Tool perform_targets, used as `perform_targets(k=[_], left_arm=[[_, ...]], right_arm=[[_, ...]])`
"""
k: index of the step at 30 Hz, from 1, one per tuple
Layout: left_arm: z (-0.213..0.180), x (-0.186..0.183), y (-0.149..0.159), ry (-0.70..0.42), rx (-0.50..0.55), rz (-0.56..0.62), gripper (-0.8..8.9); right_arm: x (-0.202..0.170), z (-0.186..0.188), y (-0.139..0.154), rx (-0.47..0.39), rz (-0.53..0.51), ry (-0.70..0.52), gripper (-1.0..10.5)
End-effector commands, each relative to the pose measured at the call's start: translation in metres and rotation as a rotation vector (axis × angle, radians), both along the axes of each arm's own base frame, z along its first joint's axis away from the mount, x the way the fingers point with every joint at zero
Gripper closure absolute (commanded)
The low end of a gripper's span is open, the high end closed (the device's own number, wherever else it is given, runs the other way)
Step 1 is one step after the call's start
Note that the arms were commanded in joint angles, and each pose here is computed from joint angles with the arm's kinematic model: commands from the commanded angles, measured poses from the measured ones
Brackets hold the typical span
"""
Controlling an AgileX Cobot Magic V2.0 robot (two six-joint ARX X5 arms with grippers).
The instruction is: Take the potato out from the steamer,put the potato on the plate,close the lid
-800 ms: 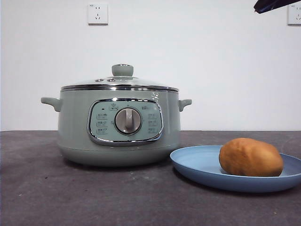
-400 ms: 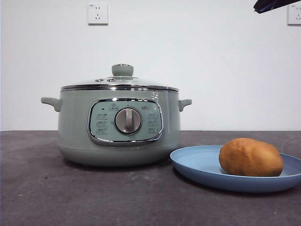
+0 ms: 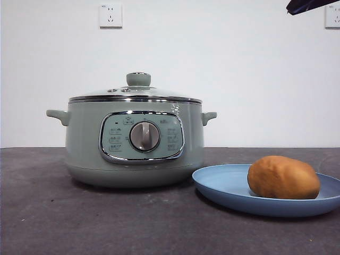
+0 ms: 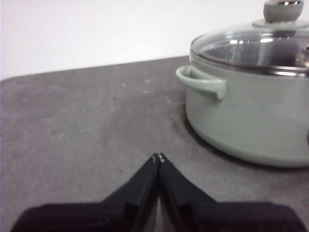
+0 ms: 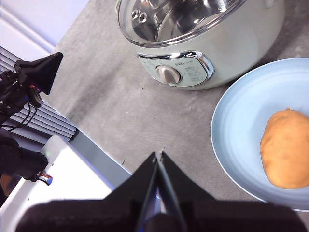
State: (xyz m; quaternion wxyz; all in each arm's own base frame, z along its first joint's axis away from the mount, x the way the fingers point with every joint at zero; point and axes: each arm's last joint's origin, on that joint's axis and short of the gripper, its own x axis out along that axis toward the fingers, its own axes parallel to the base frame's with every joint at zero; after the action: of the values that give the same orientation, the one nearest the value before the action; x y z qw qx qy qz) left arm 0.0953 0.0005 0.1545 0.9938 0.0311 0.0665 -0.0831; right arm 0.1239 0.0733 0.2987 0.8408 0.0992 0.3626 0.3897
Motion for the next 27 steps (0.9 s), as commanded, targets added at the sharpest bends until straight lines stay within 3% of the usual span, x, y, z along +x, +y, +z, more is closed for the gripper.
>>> perform_targets(k=[1,22,25,27], left_arm=[[-0.007,0.0,0.0,0.029,-0.009,0.006,8.17],[-0.006,0.0,0.0,0.026,-0.009,0.006,8.17],[-0.006,0.0,0.0,0.027,-0.009,0.006,8.17],[-0.006,0.0,0.0,0.026,-0.009,0.005,8.17]], right_arm=[[0.0,0.0,0.0,0.001,-0.003,-0.003,9.5],[0.0,0.0,0.0,0.001,-0.002,-0.003,9.5],[-0.001,0.002,-0.003,-0.041,0.0,-0.077,9.5],[-0.004,0.005,-0.01,-0.106,-0.077,-0.168,9.5]])
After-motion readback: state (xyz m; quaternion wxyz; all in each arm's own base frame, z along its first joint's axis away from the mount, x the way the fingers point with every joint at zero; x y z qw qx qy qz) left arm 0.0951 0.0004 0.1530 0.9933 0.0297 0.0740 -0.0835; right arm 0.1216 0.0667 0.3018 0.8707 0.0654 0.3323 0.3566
